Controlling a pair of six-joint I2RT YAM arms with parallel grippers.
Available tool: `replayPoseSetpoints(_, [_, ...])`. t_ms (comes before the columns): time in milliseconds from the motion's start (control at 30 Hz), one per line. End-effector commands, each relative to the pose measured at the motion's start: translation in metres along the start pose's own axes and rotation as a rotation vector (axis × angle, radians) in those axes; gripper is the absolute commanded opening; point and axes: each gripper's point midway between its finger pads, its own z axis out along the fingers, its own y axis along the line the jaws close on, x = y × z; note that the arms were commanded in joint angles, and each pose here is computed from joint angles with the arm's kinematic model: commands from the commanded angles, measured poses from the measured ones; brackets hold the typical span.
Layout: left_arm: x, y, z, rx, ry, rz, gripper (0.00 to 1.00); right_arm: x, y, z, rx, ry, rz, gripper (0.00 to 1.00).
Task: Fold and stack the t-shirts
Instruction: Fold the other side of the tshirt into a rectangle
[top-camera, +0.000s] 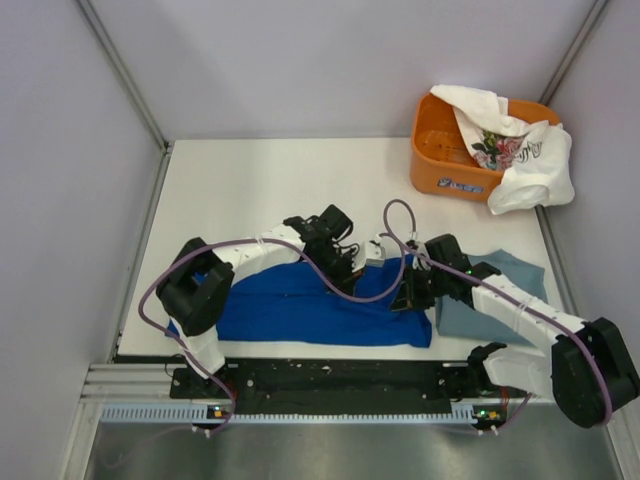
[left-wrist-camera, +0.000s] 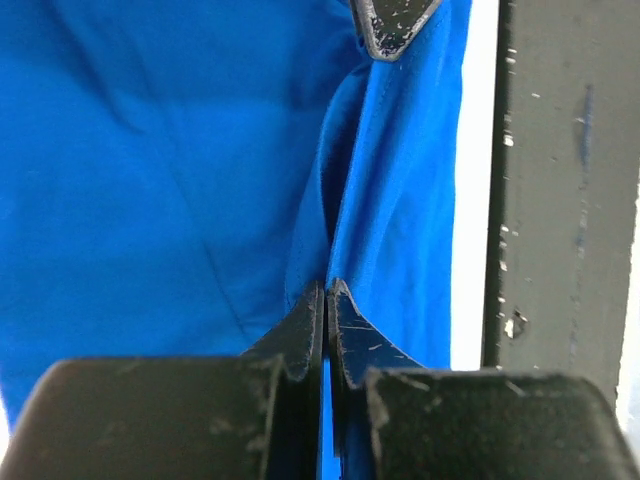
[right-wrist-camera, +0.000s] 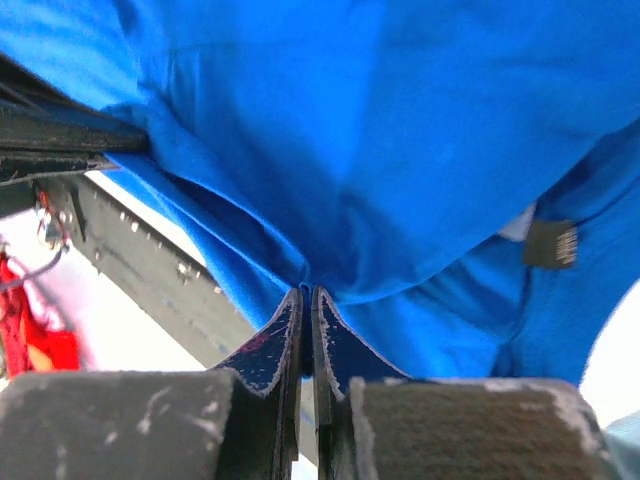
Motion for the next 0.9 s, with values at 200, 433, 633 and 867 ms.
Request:
replayPoseSetpoints(200, [-0.022, 0.069, -0.017, -0.367, -0.061, -0.082, 0.00, -0.107, -0.021, 0.002, 0.158, -0.311, -0.110, 0.04])
replayPoseSetpoints(433, [-0.009, 0.093, -0.025, -0.512, -0.034, -0.144, 0.00, -0.129, -0.025, 0.013, 0.177, -0.321, -0.137, 0.12])
replayPoseSetpoints(633, [0.006, 0.088, -0.015, -0.473, 0.005, -0.188, 0.00, -0.131, -0.019, -0.001, 0.184, -0.350, -0.149, 0.39])
replayPoseSetpoints(867, [0.010, 0.085, -0.011, -0.453, 0.008, -0.193, 0.00, -0.088, -0.012, -0.015, 0.103, -0.320, -0.136, 0.37])
